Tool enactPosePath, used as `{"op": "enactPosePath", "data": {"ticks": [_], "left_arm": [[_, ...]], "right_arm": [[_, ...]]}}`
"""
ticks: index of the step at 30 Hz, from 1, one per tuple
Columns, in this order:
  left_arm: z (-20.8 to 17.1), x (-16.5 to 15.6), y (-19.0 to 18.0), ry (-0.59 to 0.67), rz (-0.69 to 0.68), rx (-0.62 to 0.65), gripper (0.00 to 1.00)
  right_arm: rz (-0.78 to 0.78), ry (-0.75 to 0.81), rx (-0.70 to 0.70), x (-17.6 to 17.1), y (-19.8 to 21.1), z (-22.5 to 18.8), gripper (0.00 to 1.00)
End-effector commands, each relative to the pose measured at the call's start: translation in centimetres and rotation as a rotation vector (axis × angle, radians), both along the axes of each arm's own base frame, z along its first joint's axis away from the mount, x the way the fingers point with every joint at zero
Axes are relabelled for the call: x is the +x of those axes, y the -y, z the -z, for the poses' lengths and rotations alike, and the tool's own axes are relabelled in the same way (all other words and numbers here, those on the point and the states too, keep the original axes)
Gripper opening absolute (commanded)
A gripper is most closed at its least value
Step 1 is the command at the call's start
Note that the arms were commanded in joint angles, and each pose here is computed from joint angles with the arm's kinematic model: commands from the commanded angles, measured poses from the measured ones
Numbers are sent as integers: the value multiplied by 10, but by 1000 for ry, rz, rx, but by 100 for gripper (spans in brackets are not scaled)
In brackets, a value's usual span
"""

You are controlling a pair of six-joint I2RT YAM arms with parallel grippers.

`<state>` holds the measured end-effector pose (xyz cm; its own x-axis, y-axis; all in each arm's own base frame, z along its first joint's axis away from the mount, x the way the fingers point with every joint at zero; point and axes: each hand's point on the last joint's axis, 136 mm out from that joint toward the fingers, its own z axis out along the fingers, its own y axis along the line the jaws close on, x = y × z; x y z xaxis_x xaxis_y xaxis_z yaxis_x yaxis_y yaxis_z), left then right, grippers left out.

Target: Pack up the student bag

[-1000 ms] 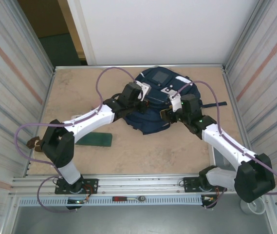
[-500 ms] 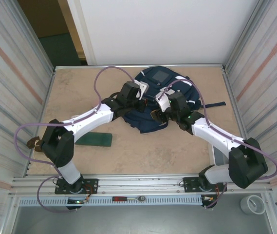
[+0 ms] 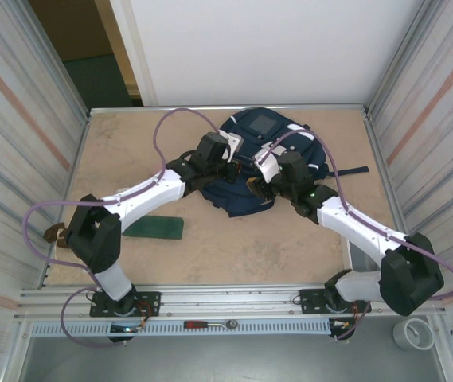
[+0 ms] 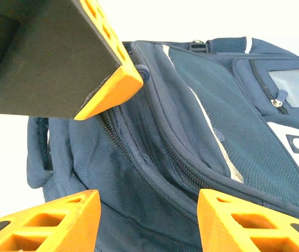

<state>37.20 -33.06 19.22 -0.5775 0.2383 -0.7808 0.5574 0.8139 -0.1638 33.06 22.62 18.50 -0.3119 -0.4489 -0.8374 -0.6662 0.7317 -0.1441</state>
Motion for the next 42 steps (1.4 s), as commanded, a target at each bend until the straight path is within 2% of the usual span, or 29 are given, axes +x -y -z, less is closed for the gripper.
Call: {"op": "enactPosePath", "data": {"ticks": [1, 7, 9, 16, 21, 33, 39, 42], "left_arm": [[-17, 0, 7, 32, 13, -50, 0], [-16, 0, 6, 32, 9, -46, 0], [-16, 1, 5, 33, 5, -43, 0], [-13, 6, -3, 30, -16, -38, 0], [-13, 18, -23, 35, -66, -30, 0], [-4, 41, -76, 34, -195, 11, 0], [-3, 37, -75, 23, -186, -1, 0], [-4, 32, -71, 14, -169, -22, 0]], "right_arm": [[-72, 36, -32, -2, -10, 4, 50], [-108, 17, -42, 12, -27, 16, 50], [-98, 31, -46, 16, -30, 15, 46], [-3, 39, -95, 17, -10, 26, 11], [79, 16, -88, 6, 15, 34, 2], [291, -93, 148, -3, 76, 32, 0], [384, -159, 200, -2, 98, 40, 9], [333, -169, 207, -7, 90, 34, 21]]}}
